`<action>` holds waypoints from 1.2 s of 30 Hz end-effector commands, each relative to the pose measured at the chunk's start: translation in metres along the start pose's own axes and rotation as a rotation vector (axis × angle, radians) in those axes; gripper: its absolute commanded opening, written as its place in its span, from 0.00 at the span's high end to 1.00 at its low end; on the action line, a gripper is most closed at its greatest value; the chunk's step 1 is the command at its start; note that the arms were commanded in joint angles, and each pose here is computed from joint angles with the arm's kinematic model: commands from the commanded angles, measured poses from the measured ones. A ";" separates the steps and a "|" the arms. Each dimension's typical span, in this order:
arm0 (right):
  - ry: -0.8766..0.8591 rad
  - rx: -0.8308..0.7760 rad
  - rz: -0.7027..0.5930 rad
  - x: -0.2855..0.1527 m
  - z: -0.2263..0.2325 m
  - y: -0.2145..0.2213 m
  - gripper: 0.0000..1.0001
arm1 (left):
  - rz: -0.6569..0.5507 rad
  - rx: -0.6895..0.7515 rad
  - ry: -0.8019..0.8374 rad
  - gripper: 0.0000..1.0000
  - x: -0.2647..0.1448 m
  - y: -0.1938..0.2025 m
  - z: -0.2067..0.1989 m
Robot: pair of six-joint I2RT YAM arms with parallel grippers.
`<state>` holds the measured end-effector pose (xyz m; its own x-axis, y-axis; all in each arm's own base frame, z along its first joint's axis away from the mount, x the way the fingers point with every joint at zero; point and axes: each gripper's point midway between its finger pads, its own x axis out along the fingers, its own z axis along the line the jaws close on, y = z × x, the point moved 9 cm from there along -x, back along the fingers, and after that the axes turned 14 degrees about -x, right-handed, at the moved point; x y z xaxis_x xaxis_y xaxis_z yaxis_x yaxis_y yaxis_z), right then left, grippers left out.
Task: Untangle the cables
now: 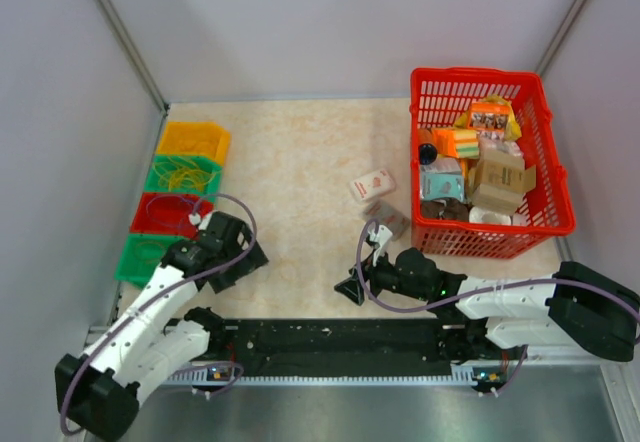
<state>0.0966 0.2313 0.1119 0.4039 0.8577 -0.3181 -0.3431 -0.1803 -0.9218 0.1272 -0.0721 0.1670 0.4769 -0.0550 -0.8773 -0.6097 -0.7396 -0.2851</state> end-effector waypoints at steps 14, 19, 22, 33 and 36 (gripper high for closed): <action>-0.022 0.005 -0.112 -0.006 0.005 -0.015 0.33 | -0.006 -0.074 -0.234 0.37 0.052 0.037 -0.010; -0.020 0.007 -0.112 -0.006 0.005 -0.015 0.32 | -0.024 -0.074 -0.265 0.39 0.058 0.038 -0.005; -0.018 0.007 -0.110 -0.005 0.005 -0.015 0.33 | -0.056 -0.074 -0.252 0.43 0.057 0.035 -0.005; -0.017 0.008 -0.105 -0.004 0.005 -0.015 0.33 | -0.062 -0.095 -0.242 0.75 0.061 0.036 -0.004; -0.014 0.009 -0.101 -0.003 0.005 -0.015 0.33 | -0.073 -0.078 -0.226 0.87 0.059 0.033 -0.007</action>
<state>0.0955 0.2284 0.1181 0.4170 0.8663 -0.2749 -0.3293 -0.1379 -0.9341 0.1331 -0.1038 0.1034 0.3031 0.1391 -0.9427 -0.5527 -0.7802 -0.2929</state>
